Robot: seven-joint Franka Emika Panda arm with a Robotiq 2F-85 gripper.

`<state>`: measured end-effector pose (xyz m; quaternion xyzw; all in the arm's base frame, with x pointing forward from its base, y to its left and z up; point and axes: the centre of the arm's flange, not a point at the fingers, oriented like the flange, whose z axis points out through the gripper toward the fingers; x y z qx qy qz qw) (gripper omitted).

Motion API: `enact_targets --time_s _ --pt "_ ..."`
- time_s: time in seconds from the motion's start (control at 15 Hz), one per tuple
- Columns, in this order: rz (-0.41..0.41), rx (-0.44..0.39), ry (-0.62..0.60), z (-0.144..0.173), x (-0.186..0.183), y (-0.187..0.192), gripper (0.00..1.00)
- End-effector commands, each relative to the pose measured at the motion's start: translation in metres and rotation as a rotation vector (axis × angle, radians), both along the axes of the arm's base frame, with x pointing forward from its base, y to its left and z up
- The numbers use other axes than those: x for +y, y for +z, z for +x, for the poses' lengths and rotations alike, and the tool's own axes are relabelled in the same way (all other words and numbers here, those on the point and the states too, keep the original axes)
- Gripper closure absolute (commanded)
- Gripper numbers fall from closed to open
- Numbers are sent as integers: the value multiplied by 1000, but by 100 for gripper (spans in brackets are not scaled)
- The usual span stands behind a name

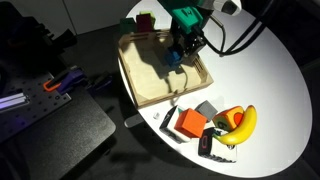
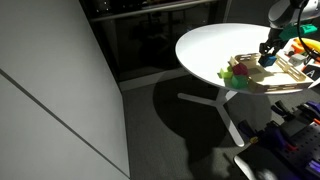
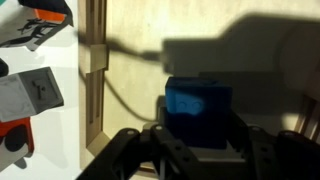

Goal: Remove the blue block from the box

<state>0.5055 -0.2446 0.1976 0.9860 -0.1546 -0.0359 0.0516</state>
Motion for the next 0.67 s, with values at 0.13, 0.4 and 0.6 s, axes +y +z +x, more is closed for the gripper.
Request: enact_targets --time_s 0.13,0.4,0.6 --pt "-9 -27 -91 -13 -40 41 69" --pt "-12 -52 -178 -32 -79 51 69" --pt "-13 -73 -258 -48 -108 55 69"
